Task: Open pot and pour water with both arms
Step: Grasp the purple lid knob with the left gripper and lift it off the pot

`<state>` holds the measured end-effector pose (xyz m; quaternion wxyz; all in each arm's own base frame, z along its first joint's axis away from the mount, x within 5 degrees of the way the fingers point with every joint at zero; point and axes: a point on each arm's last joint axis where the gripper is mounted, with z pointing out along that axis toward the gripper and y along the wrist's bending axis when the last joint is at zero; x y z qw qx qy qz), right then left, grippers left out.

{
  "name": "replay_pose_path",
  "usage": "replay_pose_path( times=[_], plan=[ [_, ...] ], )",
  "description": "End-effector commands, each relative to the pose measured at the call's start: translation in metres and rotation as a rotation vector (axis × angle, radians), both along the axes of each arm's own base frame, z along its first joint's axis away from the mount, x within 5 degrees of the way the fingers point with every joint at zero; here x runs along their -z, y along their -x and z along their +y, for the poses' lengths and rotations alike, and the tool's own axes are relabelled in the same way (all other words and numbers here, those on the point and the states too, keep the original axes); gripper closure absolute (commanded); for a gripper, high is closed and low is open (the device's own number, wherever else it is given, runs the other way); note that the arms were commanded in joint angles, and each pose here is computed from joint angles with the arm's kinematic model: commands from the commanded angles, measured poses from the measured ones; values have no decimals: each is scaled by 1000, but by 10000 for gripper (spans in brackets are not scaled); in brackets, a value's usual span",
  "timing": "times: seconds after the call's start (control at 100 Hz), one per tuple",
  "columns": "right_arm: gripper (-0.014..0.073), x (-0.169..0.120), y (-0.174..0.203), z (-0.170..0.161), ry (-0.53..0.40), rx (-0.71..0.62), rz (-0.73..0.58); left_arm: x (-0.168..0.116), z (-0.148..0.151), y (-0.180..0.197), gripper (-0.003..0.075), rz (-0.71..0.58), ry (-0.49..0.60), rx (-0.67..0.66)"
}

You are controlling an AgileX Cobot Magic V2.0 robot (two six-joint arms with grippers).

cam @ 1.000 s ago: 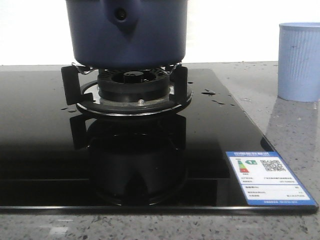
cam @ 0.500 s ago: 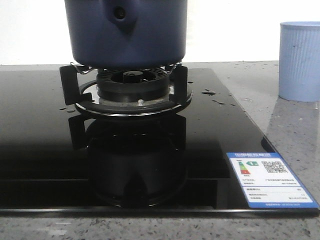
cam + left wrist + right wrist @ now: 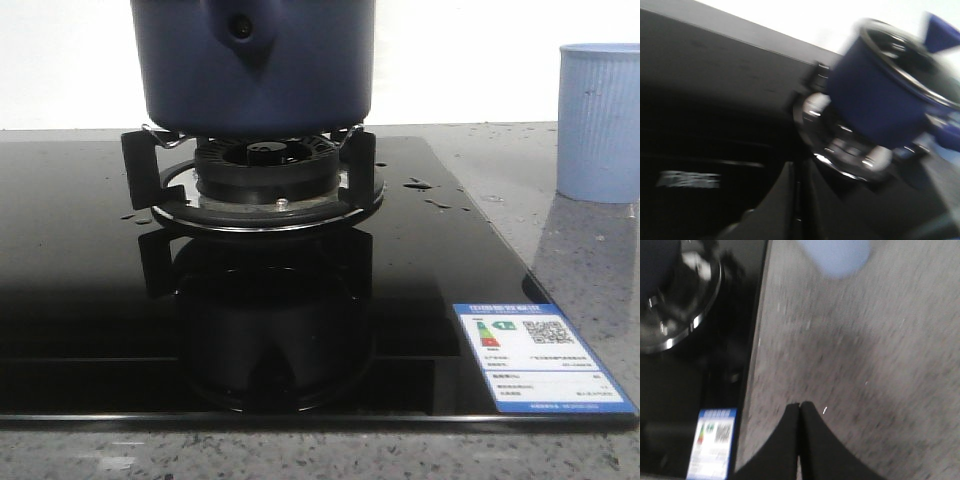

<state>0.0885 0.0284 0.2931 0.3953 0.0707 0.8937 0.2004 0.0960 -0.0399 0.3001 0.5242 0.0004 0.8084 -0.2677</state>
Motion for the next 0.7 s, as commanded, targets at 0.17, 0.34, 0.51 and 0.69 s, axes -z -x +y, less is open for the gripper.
replay_pose_path(
  times=[0.17, 0.34, 0.51, 0.69],
  plan=[
    [669, -43, -18, 31, -142, -357, -173, -21, -44, -29, 738, -128, 120, 499],
    [669, -60, -24, 30, -38, -404, -401, -30, -55, -53, 738, -243, 78, 638],
    [669, -65, -30, 24, -20, -311, -464, -51, -63, -72, 701, -416, -28, 797],
    [634, -65, -30, 24, 16, -328, -484, -71, -66, -97, 339, -544, -127, 805]
  ],
)
